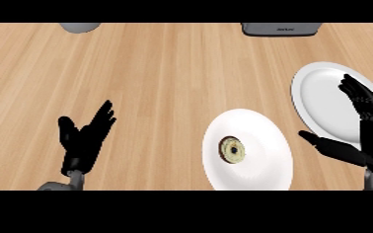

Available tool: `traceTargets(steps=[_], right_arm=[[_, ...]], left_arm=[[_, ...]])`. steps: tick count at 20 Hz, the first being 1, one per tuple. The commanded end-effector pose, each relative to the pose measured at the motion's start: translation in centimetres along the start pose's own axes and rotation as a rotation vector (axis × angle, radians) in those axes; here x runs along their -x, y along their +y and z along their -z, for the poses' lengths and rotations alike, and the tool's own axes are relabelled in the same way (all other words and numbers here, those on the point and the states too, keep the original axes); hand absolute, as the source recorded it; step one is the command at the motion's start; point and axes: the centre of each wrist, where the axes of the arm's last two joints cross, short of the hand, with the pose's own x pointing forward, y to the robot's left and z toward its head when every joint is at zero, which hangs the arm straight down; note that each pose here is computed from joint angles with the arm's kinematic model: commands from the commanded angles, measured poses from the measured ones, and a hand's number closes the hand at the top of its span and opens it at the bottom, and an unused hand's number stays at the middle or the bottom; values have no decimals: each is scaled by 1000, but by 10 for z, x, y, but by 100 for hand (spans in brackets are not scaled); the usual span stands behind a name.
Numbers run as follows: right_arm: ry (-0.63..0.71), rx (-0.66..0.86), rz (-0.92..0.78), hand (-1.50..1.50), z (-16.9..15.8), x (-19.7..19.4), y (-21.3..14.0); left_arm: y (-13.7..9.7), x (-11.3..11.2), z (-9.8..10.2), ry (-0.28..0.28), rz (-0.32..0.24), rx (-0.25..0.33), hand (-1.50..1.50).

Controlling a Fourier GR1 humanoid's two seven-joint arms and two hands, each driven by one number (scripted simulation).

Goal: Pick the cupcake from the plate and place it in the plate

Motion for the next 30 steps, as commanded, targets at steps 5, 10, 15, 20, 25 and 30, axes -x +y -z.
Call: traceTargets(steps=[5, 10, 15, 20, 25, 30], right_arm=[[160, -400, -313, -150, -6, -36, -8], [200, -473, -428, -150, 4, -80, 24], [246, -505, -474, -150, 5, -99, 63], [291, -514, -513, -150, 1, -89, 99], [345, -599, -547, -150, -11, -72, 121], [371, -638, -505, -150, -14, -83, 143]], left_arm=[[6, 8, -4, 9, -1, -7, 0], [-5, -2, 2, 3, 12, 1, 0], [-14, 7, 5, -1, -4, 15, 0], [-21, 20, -14, -10, -5, 15, 0], [-6, 1, 8, -6, 2, 2, 0], [0, 4, 7, 5, -2, 30, 0]])
